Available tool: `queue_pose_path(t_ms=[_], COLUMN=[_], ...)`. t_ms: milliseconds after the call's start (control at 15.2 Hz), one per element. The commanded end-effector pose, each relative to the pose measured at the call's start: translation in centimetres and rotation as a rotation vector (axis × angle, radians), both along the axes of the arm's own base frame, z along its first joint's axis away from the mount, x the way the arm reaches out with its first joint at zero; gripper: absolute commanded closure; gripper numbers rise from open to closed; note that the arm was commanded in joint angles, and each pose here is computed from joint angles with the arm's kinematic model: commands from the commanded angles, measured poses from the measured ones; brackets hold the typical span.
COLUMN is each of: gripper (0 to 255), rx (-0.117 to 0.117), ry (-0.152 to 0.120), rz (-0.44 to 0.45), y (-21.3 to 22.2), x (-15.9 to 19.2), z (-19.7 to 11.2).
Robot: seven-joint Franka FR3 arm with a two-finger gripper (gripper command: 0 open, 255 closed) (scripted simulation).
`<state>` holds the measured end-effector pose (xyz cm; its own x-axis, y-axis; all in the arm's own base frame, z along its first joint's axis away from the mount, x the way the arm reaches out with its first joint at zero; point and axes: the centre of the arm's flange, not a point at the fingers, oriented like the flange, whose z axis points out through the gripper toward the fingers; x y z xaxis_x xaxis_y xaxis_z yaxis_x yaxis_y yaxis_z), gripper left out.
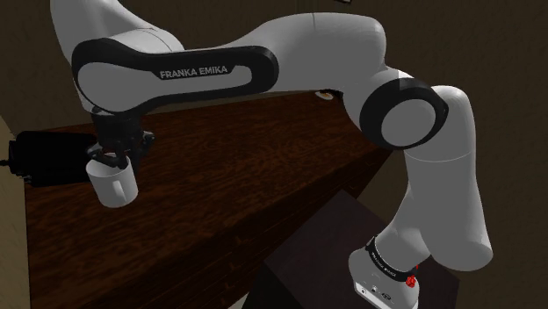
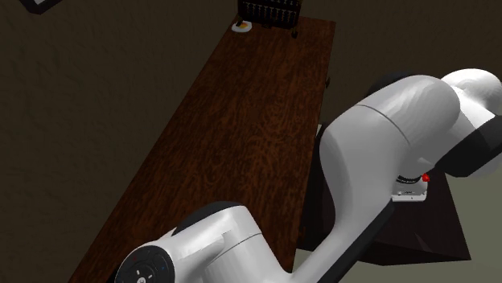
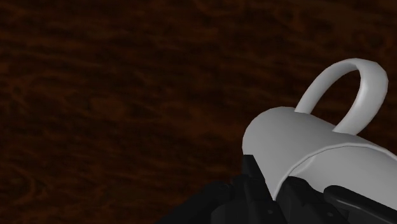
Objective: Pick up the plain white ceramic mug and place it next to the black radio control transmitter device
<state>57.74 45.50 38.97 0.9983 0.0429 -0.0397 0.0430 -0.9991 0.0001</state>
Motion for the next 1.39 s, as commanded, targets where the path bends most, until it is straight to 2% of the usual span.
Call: queue_pose_path(t_ms=[0, 198, 726, 792, 1122, 1320], gripper=[255, 255, 255, 0, 0, 0], rx=[0.000, 0.000, 0.000, 0.000, 0.000, 0.000], ry=[0.000, 0.000, 0.000, 0.000, 0.000, 0.000], rz=[0.000, 0.000, 0.000, 0.000, 0.000, 0.000], y=[0.0, 0.0, 0.0, 0.0, 0.0, 0.0], x=[0.1, 0.1, 0.1, 0.1, 0.1, 0.2], z=[-1.0, -2.7, -2.7, -2.7, -2.7, 1.2])
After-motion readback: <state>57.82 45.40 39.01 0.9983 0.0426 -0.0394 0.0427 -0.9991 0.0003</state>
